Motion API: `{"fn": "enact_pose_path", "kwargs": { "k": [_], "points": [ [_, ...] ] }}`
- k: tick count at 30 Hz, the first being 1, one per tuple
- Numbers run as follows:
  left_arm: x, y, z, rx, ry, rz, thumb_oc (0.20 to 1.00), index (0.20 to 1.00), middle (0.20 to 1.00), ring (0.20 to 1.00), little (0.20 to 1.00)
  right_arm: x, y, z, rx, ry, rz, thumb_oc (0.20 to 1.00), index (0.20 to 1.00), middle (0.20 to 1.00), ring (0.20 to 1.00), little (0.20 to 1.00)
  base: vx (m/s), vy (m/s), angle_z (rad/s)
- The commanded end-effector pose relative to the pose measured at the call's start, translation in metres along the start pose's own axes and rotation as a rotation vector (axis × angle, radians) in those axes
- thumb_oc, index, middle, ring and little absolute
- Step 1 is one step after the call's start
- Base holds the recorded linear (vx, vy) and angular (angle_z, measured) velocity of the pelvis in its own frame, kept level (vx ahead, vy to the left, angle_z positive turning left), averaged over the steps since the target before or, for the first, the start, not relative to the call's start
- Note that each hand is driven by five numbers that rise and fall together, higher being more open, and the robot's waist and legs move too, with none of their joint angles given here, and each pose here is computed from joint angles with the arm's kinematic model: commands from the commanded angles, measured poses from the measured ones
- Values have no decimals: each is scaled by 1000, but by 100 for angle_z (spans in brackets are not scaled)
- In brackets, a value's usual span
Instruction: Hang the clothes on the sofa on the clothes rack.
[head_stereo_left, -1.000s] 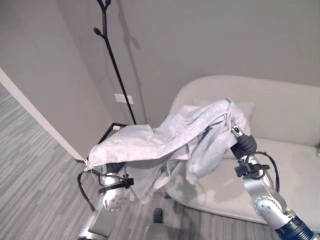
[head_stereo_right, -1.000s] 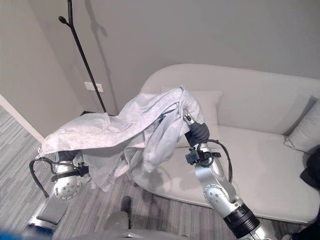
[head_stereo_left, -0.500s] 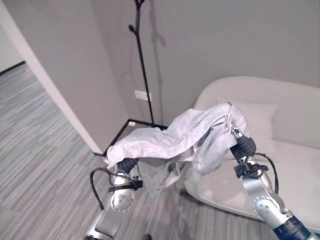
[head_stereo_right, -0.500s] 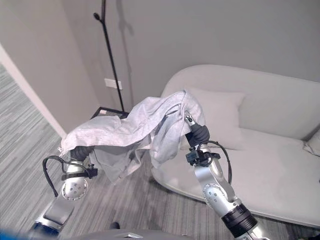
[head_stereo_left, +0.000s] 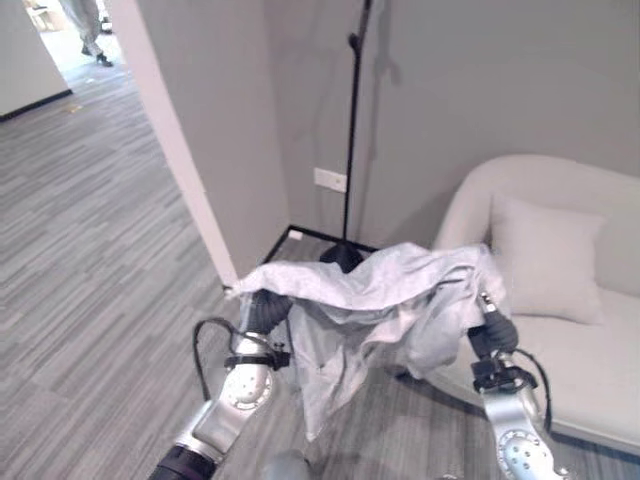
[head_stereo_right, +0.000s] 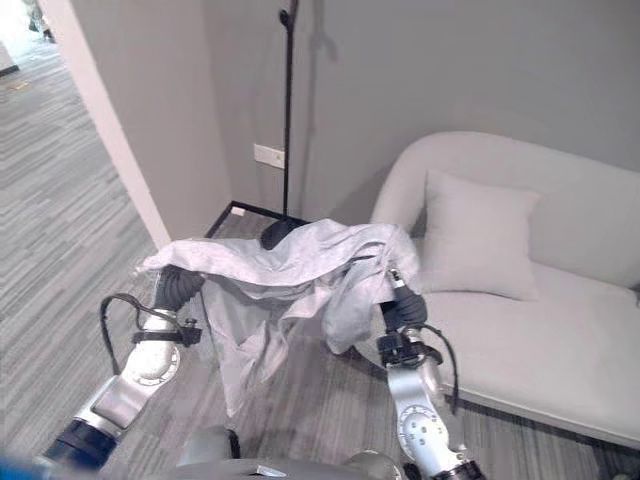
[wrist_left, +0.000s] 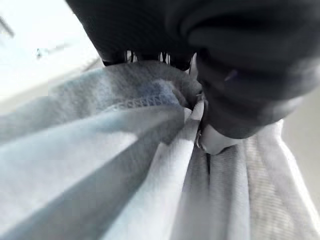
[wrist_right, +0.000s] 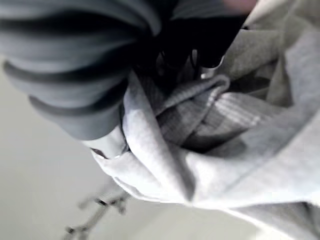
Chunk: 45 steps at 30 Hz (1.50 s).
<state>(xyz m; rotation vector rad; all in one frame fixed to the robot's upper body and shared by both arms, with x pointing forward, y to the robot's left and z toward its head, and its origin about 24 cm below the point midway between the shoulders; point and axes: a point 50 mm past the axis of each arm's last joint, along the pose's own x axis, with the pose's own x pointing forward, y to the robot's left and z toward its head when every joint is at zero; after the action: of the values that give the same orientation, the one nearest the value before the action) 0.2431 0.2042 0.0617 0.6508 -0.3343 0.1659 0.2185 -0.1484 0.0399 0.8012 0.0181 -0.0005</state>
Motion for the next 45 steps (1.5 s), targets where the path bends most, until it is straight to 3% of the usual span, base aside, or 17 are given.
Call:
{"fn": "enact_pose_path", "kwargs": {
  "k": [1,9,17,29,41,45],
  "points": [
    [3,10,22,-84,-97,115,200,200,200,200,200,20,14,53,-134,-198,145,200,200,200,200,200,67,328,1],
    [-3,7,13,-118,-22,95,200,200,200,200,200,19,6,54,-161,-176,143,200,200,200,200,200,61,154,-8],
    [-9,-19,24,-198,-35,-62,200,200,200,200,200,14,-6,56,-149,-200,72,200,200,200,200,200,182,-42,15],
    [-2,-17,29,-247,-44,-9,200,200,200,200,200,19,-11,63,-245,-200,61,200,200,200,200,200,162,-100,-8],
    [3,-18,30,-241,-45,38,200,200,200,200,200,28,-4,59,-248,-207,59,200,200,200,200,200,174,149,-4],
    [0,-23,30,-233,-48,-18,200,200,200,200,200,26,-8,50,-243,-161,52,200,200,200,200,200,340,287,-53]
  ]
}}
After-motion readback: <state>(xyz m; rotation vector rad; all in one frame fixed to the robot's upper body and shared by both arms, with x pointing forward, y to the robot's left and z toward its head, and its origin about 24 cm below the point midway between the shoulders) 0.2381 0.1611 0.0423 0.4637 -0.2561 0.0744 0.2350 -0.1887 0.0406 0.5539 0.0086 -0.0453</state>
